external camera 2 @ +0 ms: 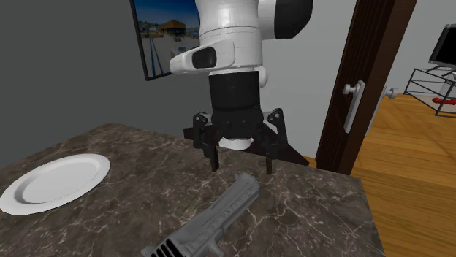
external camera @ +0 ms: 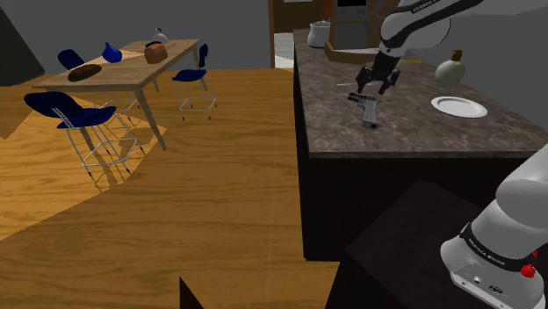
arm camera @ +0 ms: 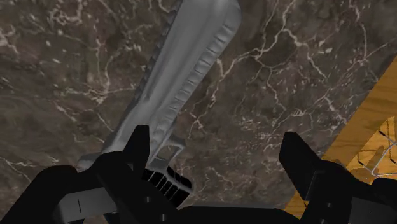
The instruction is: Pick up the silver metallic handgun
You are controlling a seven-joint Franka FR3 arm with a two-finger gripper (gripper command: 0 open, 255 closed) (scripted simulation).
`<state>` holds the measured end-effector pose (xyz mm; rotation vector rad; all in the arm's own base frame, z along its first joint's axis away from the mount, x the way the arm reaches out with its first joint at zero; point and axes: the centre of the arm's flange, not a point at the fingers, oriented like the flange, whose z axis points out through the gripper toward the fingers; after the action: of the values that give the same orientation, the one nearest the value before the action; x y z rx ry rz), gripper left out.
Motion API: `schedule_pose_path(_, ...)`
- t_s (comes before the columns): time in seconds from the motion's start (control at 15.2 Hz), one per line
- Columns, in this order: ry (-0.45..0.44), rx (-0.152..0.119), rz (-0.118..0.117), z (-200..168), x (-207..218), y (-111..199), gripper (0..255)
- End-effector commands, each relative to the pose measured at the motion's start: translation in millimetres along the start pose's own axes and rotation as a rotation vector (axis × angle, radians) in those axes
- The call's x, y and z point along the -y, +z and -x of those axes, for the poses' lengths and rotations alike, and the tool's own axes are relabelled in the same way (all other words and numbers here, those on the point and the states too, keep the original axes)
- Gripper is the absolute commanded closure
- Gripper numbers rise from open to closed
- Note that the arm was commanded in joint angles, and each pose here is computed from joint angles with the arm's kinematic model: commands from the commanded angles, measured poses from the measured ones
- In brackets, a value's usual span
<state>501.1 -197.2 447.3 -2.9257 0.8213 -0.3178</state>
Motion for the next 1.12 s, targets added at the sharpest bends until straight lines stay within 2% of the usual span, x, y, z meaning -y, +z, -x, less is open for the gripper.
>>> schedule_pose_path(0.0, 0.052, -0.001, 0.008, -12.1, -16.8, 19.4, 0)
schedule_pose_path(0.33, 0.167, -0.001, 0.026, -37.7, -53.2, 57.4, 0)
schedule_pose_path(0.92, 0.167, -0.001, 0.026, -30.6, -58.7, 96.4, 0)
schedule_pose_path(0.99, 0.167, -0.001, 0.026, -30.6, -59.4, 96.7, 255)
schedule_pose_path(1.06, 0.167, -0.001, 0.026, -30.4, -59.5, 96.9, 255)
